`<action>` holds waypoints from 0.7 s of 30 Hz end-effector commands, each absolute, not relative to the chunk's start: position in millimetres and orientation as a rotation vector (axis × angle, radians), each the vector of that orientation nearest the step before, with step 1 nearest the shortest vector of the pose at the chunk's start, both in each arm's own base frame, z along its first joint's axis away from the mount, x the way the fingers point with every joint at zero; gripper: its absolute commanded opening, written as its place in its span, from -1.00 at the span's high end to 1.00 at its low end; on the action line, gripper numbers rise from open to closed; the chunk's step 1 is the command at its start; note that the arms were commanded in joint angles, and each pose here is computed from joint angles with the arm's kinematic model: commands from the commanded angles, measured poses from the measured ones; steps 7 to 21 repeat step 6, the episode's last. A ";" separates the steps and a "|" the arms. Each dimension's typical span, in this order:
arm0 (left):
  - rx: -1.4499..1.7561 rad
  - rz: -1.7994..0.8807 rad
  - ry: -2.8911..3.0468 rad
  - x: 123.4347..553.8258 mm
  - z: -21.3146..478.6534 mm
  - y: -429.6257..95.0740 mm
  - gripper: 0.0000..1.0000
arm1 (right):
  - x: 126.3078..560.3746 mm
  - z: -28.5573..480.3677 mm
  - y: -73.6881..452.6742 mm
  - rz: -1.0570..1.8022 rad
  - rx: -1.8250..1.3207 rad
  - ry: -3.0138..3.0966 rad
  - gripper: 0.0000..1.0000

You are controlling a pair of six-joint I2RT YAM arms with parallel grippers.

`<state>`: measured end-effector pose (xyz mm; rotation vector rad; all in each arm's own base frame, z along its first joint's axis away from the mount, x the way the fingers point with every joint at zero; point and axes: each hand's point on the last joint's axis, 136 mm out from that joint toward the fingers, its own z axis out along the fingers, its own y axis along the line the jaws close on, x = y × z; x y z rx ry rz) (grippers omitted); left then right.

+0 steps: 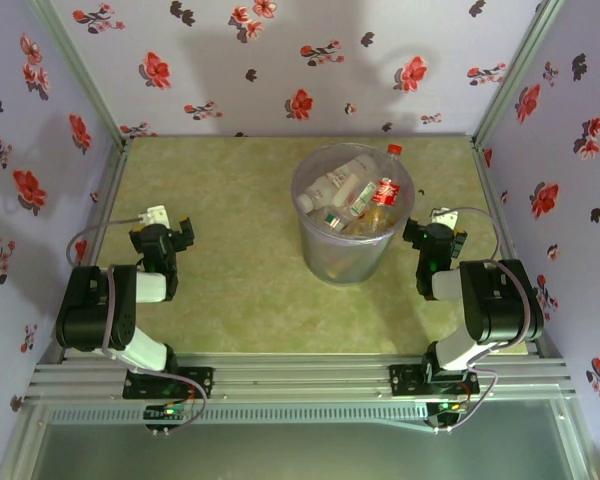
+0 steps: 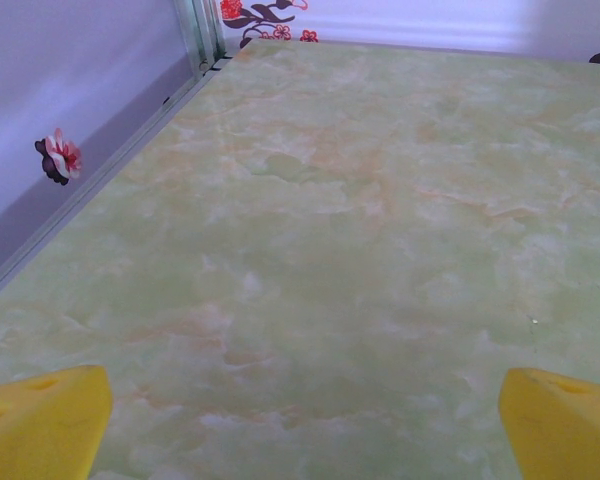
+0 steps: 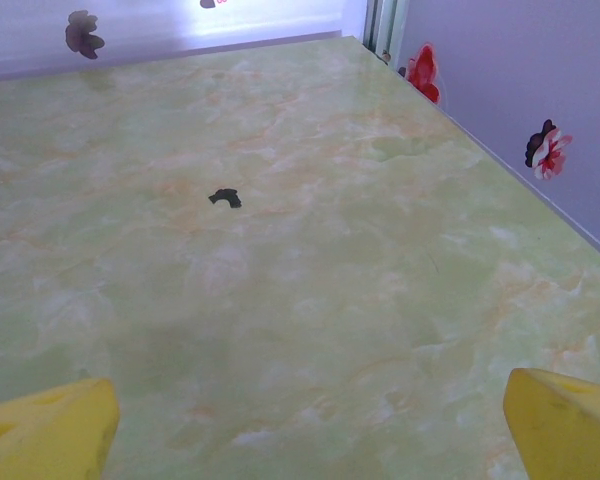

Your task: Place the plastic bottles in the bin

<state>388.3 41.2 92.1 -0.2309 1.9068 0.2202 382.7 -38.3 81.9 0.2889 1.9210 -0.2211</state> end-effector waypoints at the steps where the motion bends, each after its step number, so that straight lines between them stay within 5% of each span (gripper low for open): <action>1: -0.201 0.227 1.877 391.3 98.8 39.0 -0.99 | 388.9 89.4 -40.3 -0.210 0.311 1.894 -0.99; 21: -0.202 0.228 1.877 391.3 98.7 39.2 -0.99 | 387.3 89.7 -40.2 -0.209 0.310 1.888 -0.99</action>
